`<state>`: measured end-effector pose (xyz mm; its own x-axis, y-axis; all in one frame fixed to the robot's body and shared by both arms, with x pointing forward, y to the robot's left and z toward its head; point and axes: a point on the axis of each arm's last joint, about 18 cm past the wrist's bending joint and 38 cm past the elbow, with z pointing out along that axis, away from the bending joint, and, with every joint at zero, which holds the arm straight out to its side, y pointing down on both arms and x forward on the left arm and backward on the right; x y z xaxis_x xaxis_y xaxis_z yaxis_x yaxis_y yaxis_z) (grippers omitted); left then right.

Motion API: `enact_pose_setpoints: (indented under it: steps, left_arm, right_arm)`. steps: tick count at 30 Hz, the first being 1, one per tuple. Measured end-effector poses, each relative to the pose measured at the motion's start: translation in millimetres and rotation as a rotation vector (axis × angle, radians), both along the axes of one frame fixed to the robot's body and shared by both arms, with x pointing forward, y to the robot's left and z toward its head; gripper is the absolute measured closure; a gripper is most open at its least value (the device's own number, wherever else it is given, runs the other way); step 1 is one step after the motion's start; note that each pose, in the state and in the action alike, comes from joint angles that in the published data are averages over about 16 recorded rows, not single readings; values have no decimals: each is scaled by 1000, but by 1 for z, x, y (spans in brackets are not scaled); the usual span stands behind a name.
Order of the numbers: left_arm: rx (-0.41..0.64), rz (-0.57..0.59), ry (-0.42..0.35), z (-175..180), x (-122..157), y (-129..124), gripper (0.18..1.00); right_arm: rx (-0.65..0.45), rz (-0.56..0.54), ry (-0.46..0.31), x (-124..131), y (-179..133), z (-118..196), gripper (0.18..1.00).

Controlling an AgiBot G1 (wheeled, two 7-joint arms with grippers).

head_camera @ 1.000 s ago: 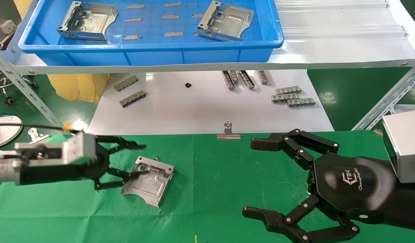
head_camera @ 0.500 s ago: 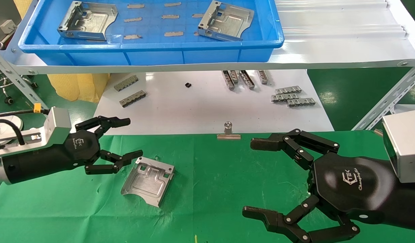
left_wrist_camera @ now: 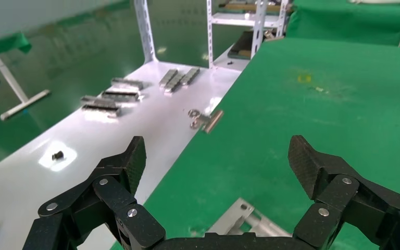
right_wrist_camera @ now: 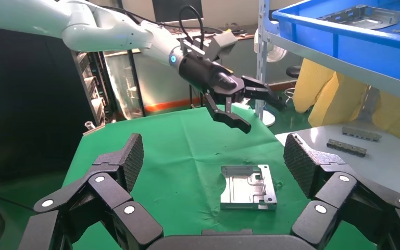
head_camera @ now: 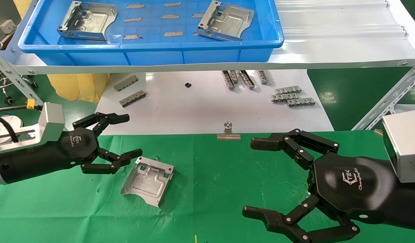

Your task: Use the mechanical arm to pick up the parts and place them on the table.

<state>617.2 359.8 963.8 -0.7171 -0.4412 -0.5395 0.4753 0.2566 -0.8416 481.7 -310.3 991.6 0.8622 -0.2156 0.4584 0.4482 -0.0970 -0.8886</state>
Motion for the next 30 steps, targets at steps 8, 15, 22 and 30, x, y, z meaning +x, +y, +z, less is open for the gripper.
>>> enact_pose_setpoints:
  steps: [8,15,22,30]
  left_arm:
    - [-20,-42,-2,7,-14,-5,184]
    - [-31,-83,0,14,-30,-11,183]
    - [-37,-126,6,19,-48,-18,183]
    - [-35,-179,18,24,-71,-28,183]
  right_arm:
    - [0,0,0,0,0,0,179]
    - [0,0,0,0,0,0,179]
    - [0,0,0,0,0,0,179]
    - [0,0,0,0,0,0,179]
